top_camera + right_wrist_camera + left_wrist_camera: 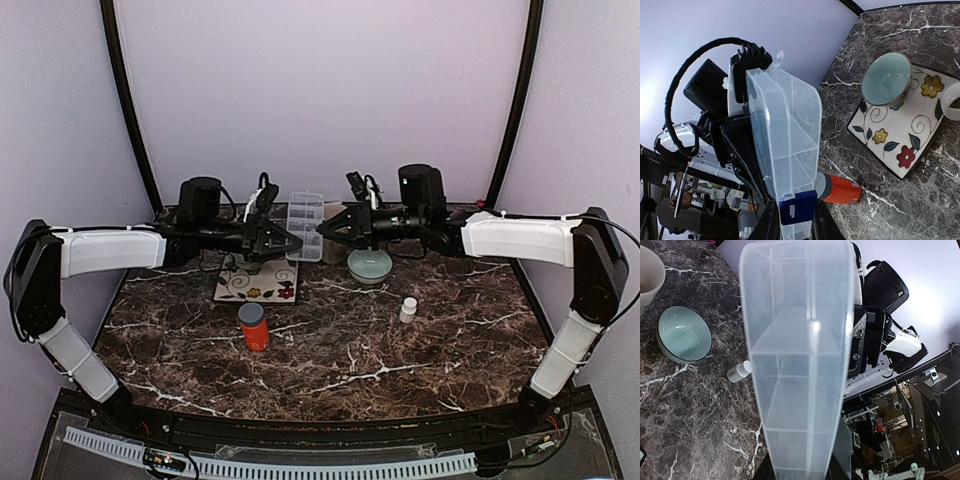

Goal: Sort the pills into containers
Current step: Open the lid of the pill container.

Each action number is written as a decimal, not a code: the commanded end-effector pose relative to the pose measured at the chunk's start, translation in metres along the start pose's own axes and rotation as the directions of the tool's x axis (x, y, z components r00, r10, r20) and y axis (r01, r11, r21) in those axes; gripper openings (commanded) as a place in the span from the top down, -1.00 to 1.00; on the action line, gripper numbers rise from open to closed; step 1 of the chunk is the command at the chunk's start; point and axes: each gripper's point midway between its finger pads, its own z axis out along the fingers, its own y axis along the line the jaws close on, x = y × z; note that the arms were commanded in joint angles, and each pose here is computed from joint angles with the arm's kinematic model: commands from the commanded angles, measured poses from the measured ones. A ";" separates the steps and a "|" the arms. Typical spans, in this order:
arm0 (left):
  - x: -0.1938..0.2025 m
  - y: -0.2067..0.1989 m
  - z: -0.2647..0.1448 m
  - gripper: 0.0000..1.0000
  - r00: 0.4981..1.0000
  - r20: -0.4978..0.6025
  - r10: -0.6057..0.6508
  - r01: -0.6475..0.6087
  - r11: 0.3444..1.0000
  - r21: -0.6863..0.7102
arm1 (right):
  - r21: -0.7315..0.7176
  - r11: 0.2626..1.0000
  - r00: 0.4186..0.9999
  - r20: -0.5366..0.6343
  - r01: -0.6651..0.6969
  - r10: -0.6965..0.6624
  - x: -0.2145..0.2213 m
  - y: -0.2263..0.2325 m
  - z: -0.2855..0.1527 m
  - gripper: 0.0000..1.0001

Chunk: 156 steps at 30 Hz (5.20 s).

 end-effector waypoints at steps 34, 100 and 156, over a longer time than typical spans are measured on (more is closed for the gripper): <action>-0.003 0.017 0.001 1.00 1.000 0.003 -0.030 0.030 0.997 -0.069 | 0.082 0.993 0.995 0.054 0.080 -0.085 -0.015 0.010 -0.015 0.53; -0.009 -0.003 0.007 1.00 0.996 -0.079 -0.032 0.042 0.991 0.126 | -0.106 0.994 0.998 0.067 0.018 -0.011 -0.011 0.002 -0.013 0.03; 0.004 0.003 -0.002 1.00 0.997 -0.049 -0.054 0.057 0.997 0.056 | -0.059 0.998 0.999 0.042 0.016 -0.014 0.007 0.013 -0.012 0.64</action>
